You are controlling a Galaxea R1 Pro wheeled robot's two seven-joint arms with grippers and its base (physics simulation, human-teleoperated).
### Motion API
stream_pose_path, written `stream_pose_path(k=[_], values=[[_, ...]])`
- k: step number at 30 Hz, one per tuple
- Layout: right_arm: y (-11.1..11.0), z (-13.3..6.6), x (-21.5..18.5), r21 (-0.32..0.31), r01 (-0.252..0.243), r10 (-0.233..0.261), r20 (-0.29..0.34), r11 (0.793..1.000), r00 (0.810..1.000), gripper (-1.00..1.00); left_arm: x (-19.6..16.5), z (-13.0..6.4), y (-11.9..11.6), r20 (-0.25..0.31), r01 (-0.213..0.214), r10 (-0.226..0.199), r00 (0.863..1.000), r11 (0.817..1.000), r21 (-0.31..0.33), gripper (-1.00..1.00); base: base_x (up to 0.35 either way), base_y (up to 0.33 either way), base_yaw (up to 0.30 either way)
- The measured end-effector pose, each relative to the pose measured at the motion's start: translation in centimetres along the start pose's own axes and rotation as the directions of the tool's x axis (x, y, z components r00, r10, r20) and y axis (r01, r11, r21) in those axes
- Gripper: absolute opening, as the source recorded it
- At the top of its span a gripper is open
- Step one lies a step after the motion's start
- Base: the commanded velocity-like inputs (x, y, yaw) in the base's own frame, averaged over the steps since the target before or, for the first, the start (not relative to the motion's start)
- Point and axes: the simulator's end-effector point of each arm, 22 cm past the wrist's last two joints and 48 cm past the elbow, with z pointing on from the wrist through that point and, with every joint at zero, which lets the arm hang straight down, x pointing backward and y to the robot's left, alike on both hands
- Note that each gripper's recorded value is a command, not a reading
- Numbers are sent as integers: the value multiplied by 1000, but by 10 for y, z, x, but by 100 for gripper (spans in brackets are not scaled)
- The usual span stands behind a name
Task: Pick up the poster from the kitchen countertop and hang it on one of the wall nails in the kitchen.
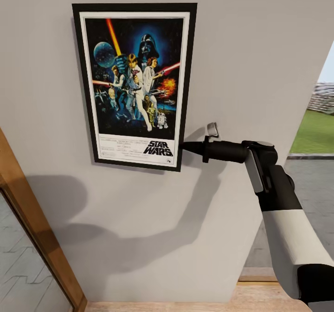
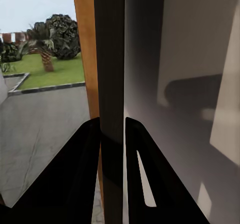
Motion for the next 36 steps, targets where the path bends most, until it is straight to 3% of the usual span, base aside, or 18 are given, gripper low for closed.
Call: stream_pose_path(k=[36], values=[[0, 0, 0, 0, 0, 0, 0, 1000, 1000, -100, 0, 0, 0, 0, 0, 0, 1000, 1000, 0, 100, 19, 0, 0]])
